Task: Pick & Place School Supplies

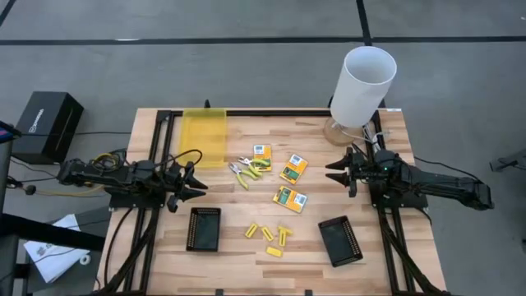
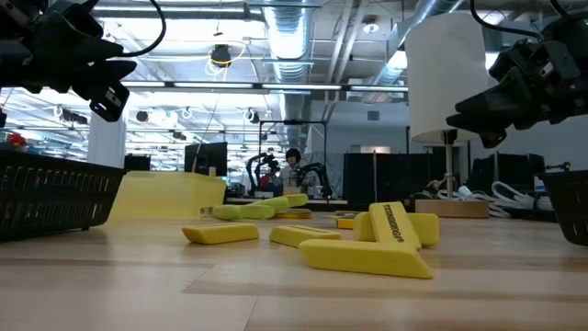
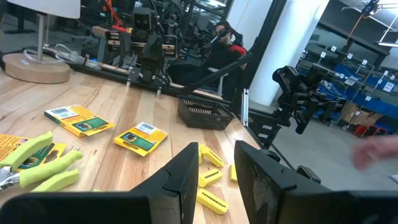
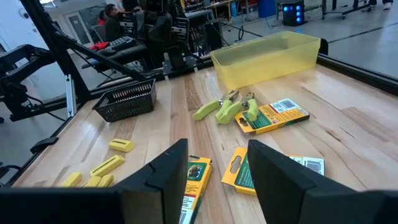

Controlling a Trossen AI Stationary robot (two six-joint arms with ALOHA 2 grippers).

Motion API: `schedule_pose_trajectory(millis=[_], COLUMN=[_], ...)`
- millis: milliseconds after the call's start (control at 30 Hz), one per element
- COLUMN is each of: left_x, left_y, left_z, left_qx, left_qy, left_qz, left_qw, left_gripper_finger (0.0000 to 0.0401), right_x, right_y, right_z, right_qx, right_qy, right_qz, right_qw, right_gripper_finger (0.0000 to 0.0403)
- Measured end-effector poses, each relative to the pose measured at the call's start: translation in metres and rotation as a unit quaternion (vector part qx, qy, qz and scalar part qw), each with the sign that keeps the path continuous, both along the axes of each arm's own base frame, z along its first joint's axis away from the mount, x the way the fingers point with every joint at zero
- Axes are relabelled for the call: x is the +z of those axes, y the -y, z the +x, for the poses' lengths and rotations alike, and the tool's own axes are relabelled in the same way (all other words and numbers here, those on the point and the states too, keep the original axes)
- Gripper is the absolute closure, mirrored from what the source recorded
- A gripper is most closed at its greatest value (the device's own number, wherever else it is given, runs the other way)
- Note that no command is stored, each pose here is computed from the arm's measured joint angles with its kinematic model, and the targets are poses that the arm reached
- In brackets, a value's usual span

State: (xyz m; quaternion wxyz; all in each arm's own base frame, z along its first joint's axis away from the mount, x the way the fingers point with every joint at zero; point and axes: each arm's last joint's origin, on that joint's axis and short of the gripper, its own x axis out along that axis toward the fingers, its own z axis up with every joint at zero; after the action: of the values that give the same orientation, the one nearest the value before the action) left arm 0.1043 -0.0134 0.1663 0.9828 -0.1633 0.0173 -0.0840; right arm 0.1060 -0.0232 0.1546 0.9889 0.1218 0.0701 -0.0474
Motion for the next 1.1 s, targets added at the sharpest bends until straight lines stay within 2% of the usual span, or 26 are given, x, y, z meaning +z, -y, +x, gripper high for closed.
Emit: schedule_pose_trajectory(millis=[300, 433, 533, 1000, 1100], left_x=[0.002, 0.005, 0.006, 0.014, 0.015], left_y=[-0.001, -0.002, -0.002, -0.002, -0.002], left_z=[0.000, 0.000, 0.000, -0.001, -0.001], left_qx=[0.020, 0.026, 0.026, 0.026, 0.026], left_qy=[0.012, 0.026, 0.031, 0.071, 0.077], left_qz=[-0.001, -0.003, -0.004, -0.010, -0.011], left_qw=[1.000, 0.999, 0.999, 0.997, 0.997], left_gripper_finger=[0.0302, 0.0302, 0.0302, 0.0302, 0.0302], right_x=[0.000, 0.000, 0.000, 0.000, 0.003], right_y=[0.000, 0.001, 0.001, 0.000, -0.001], right_z=[0.000, 0.000, 0.000, 0.000, 0.001], right_qx=[0.001, 0.012, 0.017, 0.018, 0.015], right_qy=[0.000, -0.009, -0.012, -0.010, 0.007], right_qz=[-0.007, -0.110, -0.141, -0.141, -0.103], right_qw=[1.000, 0.994, 0.990, 0.990, 0.995], right_gripper_finger=[0.0244, 0.0244, 0.0244, 0.0244, 0.0244])
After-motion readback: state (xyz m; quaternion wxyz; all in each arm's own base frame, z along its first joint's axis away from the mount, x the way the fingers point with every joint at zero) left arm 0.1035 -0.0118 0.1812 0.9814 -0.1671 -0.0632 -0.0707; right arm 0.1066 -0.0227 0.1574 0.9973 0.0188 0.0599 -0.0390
